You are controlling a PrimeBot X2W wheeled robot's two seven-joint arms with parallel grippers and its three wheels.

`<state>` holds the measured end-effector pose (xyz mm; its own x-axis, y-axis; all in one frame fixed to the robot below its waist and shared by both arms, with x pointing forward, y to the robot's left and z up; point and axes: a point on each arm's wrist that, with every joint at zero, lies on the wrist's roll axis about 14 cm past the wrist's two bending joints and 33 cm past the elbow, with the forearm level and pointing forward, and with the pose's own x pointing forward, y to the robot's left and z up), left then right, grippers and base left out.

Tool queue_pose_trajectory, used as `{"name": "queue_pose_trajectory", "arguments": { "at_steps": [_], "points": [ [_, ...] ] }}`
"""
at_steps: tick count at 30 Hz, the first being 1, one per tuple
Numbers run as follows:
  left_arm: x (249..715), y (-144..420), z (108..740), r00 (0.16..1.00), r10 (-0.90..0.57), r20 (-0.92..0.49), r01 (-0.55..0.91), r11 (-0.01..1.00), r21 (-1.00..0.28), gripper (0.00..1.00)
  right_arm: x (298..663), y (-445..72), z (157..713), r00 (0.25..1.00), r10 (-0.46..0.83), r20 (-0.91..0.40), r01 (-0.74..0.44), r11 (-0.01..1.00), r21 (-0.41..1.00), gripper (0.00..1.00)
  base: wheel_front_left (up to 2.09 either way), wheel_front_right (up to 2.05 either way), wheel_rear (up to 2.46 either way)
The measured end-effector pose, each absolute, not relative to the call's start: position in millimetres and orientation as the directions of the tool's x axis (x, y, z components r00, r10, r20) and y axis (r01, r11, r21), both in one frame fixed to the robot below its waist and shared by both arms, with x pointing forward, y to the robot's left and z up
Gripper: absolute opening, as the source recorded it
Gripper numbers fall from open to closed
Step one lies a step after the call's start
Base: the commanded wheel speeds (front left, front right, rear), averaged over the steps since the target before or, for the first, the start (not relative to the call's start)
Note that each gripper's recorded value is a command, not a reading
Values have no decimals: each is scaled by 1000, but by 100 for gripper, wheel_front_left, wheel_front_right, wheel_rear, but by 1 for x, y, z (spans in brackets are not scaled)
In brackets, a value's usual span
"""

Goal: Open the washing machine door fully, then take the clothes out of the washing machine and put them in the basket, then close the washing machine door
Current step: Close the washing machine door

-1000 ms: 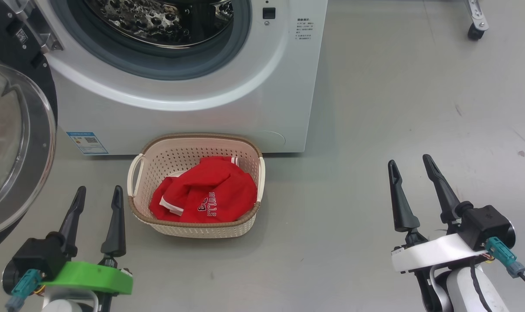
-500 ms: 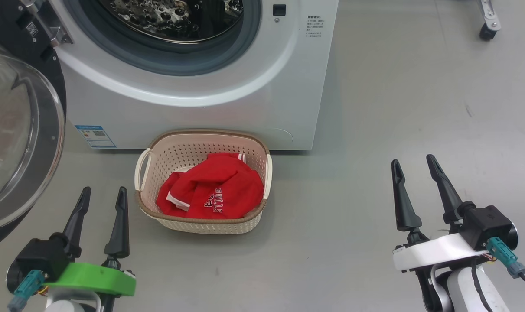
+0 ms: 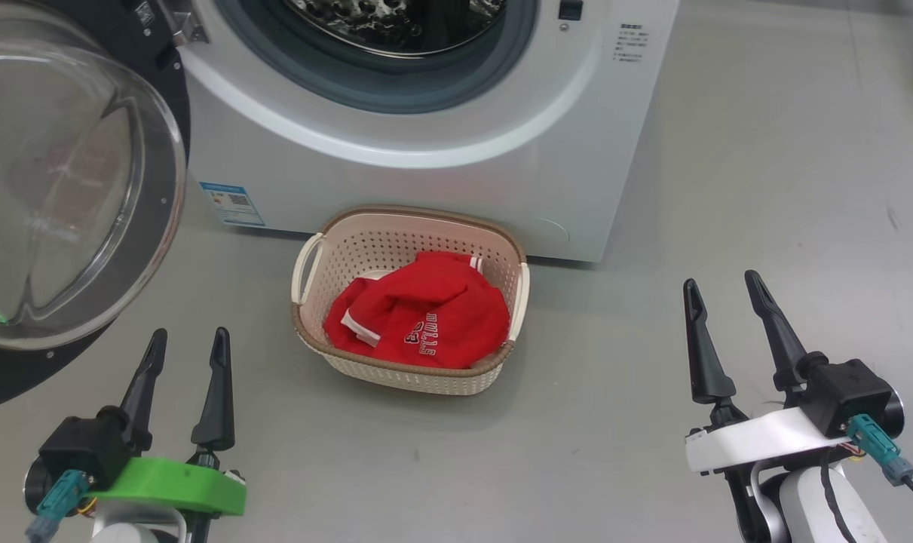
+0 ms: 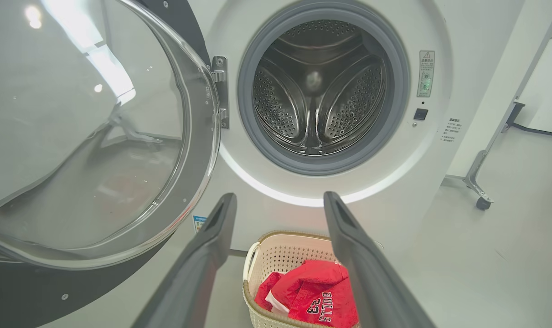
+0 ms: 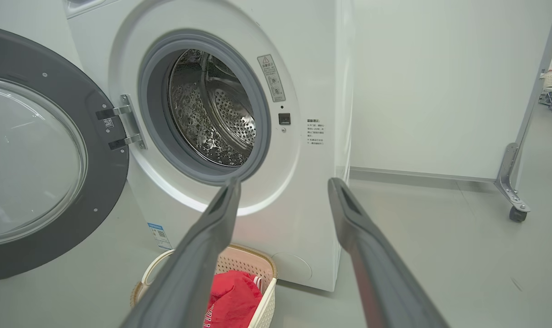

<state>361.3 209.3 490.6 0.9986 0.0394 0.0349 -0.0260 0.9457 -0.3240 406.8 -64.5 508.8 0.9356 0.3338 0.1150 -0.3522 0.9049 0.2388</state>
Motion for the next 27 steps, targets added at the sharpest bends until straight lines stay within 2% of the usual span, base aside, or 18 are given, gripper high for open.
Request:
{"name": "queue_pose_trajectory", "arguments": {
  "at_steps": [22, 27],
  "points": [
    [287, 289, 495, 942, 334, 28, -311, 904, -293, 100, 405, 39, 501, 796, 596, 109, -601, 755, 261, 100, 0, 0, 0],
    [262, 315, 503, 903, 427, 52, -396, 872, -289, 100, 391, 69, 503, 729, 676, 112, -677, 688, 262, 100, 0, 0, 0]
  ]
}}
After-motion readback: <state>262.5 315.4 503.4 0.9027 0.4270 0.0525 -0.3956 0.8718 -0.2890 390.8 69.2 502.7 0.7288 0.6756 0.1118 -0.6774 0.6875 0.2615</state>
